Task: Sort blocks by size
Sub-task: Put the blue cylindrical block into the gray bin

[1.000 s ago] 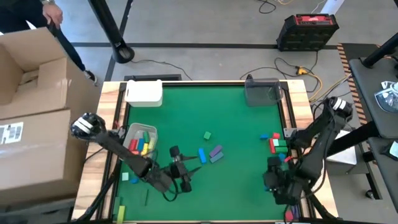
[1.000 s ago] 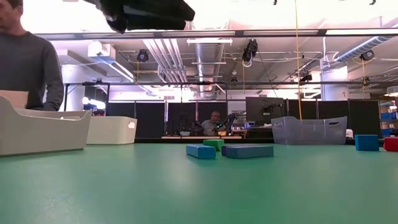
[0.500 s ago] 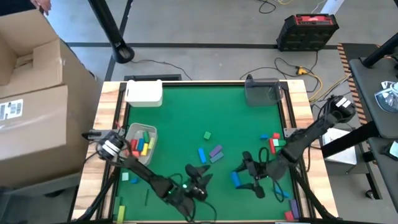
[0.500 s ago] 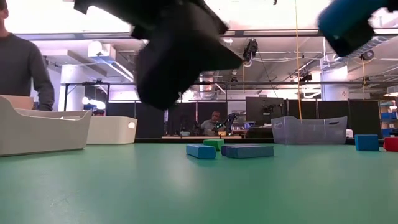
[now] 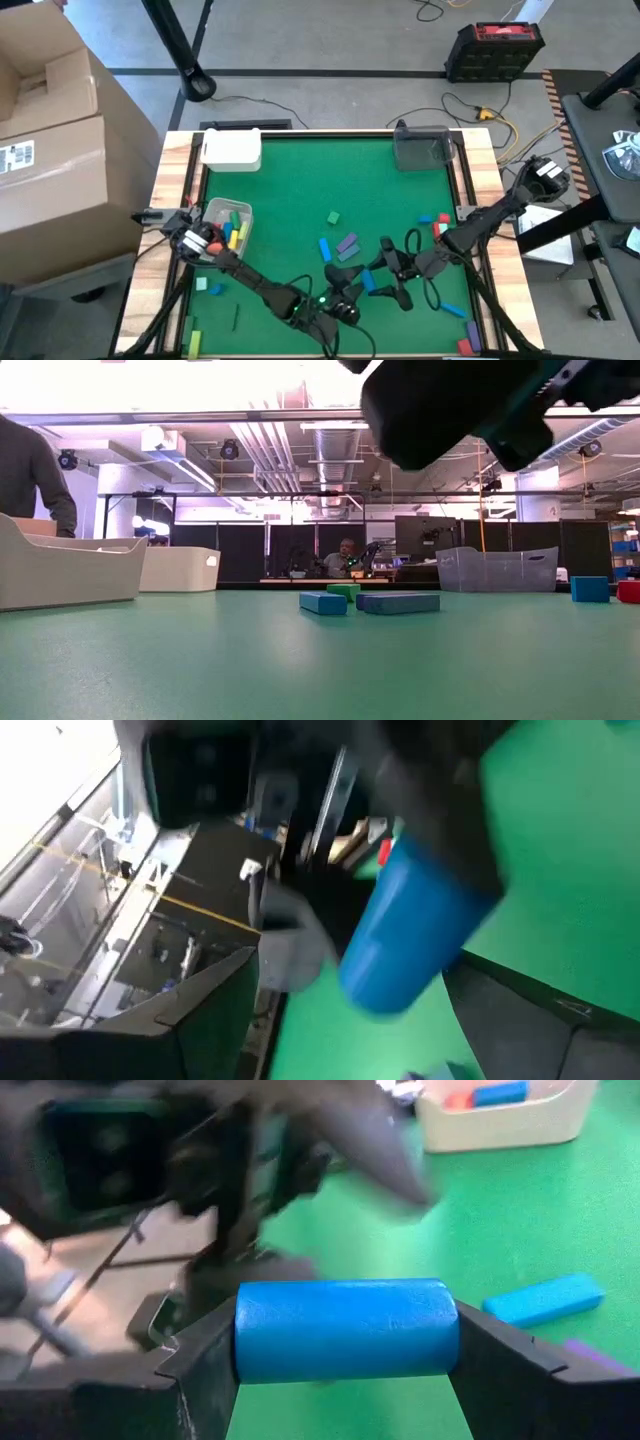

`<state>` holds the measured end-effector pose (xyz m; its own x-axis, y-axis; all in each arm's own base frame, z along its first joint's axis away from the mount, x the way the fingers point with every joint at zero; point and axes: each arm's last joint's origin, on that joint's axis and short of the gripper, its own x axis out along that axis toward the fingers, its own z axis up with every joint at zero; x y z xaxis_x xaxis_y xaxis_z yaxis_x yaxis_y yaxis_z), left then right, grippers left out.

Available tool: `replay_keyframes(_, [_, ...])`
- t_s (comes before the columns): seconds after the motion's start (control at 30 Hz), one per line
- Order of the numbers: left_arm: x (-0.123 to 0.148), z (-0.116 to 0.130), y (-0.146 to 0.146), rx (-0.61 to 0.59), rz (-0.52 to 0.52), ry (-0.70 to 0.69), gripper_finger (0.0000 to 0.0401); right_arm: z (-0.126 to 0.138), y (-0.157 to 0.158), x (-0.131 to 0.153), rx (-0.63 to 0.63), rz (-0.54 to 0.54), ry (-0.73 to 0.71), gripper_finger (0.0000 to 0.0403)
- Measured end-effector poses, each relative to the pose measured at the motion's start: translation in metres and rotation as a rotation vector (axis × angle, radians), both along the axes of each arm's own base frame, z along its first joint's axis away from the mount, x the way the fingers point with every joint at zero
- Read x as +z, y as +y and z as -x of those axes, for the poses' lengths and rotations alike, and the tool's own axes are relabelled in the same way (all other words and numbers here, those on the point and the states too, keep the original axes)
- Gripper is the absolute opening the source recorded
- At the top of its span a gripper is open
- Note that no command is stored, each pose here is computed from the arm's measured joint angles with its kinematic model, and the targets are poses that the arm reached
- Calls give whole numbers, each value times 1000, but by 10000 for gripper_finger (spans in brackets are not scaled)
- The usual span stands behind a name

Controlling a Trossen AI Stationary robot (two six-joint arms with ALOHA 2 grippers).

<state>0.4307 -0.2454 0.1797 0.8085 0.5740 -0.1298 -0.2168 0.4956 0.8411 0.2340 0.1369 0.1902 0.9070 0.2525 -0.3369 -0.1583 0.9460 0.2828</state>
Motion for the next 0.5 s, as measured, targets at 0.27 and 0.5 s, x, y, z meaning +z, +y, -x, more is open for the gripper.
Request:
replay_keyframes(0.27, [9,-4,-3,-56,-1,4,272,-7,-10,7,-62,-82,-41,280])
replay_keyframes(0.5, [16,-5,-3,-28,-5,-8,153,-7,-10,9,-42,-105,-53,280])
